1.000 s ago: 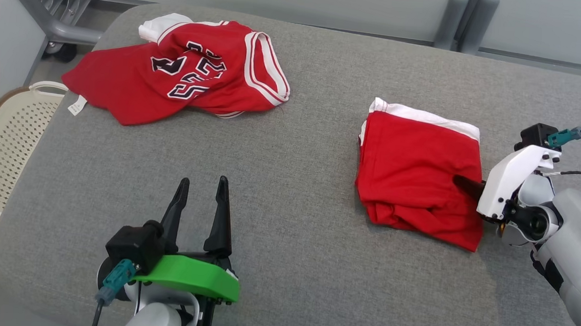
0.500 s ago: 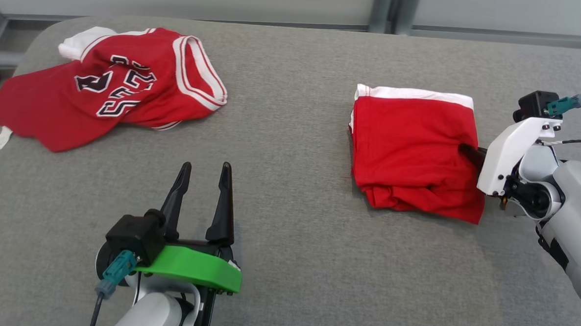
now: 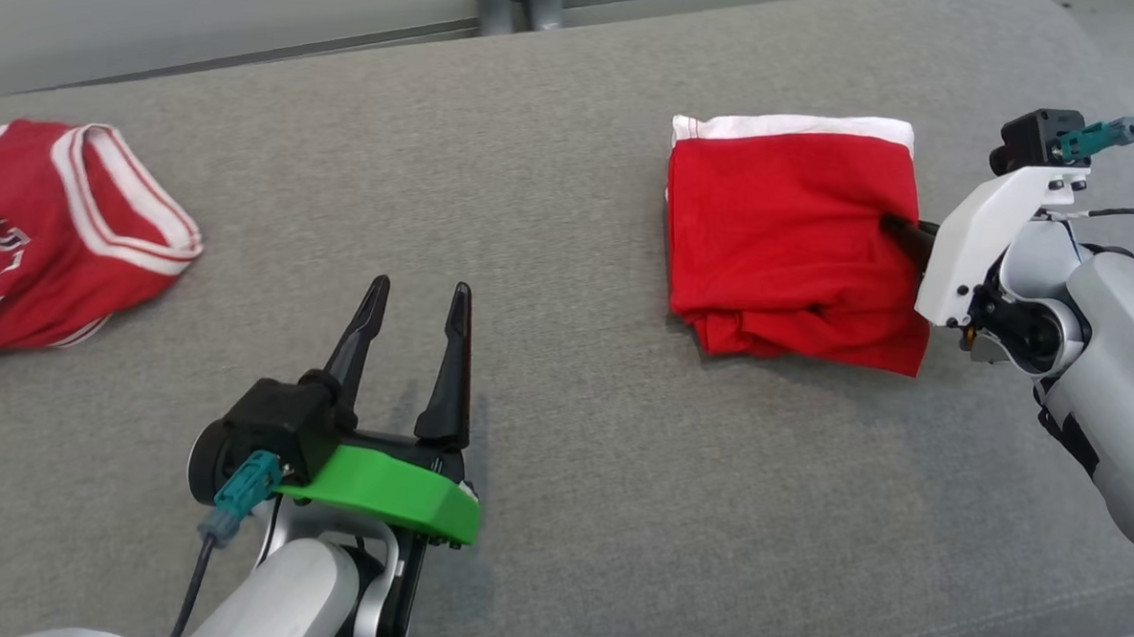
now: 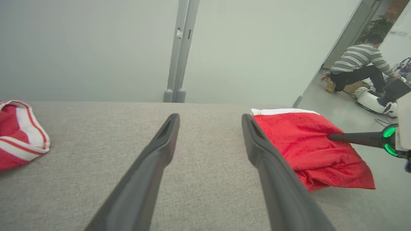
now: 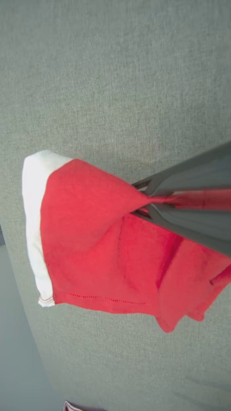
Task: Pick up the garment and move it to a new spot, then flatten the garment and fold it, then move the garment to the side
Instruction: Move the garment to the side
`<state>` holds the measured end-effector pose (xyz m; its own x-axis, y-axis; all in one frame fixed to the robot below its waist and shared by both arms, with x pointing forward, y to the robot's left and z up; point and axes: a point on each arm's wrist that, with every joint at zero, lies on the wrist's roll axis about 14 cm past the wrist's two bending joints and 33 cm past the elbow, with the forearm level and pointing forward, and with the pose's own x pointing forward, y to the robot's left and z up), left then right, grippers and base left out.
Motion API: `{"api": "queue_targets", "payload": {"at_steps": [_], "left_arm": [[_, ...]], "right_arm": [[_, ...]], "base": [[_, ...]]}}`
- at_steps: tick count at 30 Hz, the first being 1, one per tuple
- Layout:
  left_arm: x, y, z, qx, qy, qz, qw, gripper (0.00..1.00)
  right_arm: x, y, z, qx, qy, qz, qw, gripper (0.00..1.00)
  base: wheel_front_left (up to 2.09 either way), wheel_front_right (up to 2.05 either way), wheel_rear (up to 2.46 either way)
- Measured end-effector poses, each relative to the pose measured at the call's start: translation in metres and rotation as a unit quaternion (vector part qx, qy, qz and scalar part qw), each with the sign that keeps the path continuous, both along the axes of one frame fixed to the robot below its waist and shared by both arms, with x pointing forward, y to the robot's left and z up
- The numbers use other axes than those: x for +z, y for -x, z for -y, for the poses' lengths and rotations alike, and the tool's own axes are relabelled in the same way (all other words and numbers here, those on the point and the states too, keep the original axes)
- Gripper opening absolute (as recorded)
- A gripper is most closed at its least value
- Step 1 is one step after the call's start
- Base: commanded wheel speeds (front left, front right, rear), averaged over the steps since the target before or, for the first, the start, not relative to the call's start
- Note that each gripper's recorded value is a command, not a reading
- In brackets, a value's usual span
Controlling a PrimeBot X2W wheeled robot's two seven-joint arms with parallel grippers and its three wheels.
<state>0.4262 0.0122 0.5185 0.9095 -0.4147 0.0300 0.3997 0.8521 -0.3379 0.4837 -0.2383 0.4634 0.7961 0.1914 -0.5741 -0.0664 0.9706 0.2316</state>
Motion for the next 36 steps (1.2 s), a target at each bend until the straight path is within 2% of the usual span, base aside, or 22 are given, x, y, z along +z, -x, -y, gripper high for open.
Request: {"api": "queue_targets", "payload": {"at_steps": [5, 10, 14, 23, 29, 36], "left_arm": [[-0.005, 0.0, 0.044, -0.064, 0.007, -0.008, 0.998, 1.0], [-0.015, 0.0, 0.06, -0.088, 0.009, -0.022, 0.996, 1.0], [-0.021, -0.004, 0.053, -0.077, 0.004, -0.029, 0.997, 1.0], [-0.027, -0.012, 0.025, -0.04, -0.004, -0.035, 0.999, 1.0], [-0.034, -0.018, 0.01, -0.019, -0.008, -0.043, 0.999, 1.0], [-0.048, -0.025, -0.003, -0.003, -0.019, -0.055, 0.998, 1.0]], "right_arm": [[0.005, 0.018, 0.041, -0.048, 0.018, 0.003, 0.999, 0.0], [0.002, 0.025, 0.064, -0.074, 0.032, -0.002, 0.997, 0.0], [-0.001, 0.017, 0.067, -0.076, 0.04, 0.003, 0.996, 0.0], [0.006, -0.019, 0.083, -0.08, 0.104, 0.028, 0.991, 0.0], [0.007, -0.034, 0.116, -0.085, 0.175, 0.023, 0.981, 0.0], [0.004, -0.044, 0.154, -0.111, 0.225, 0.014, 0.968, 0.0]], "base": [[0.0, 0.0, 0.0], [0.0, 0.0, 0.0], [0.0, 0.0, 0.0], [0.0, 0.0, 0.0], [0.0, 0.0, 0.0], [0.0, 0.0, 0.0]]}}
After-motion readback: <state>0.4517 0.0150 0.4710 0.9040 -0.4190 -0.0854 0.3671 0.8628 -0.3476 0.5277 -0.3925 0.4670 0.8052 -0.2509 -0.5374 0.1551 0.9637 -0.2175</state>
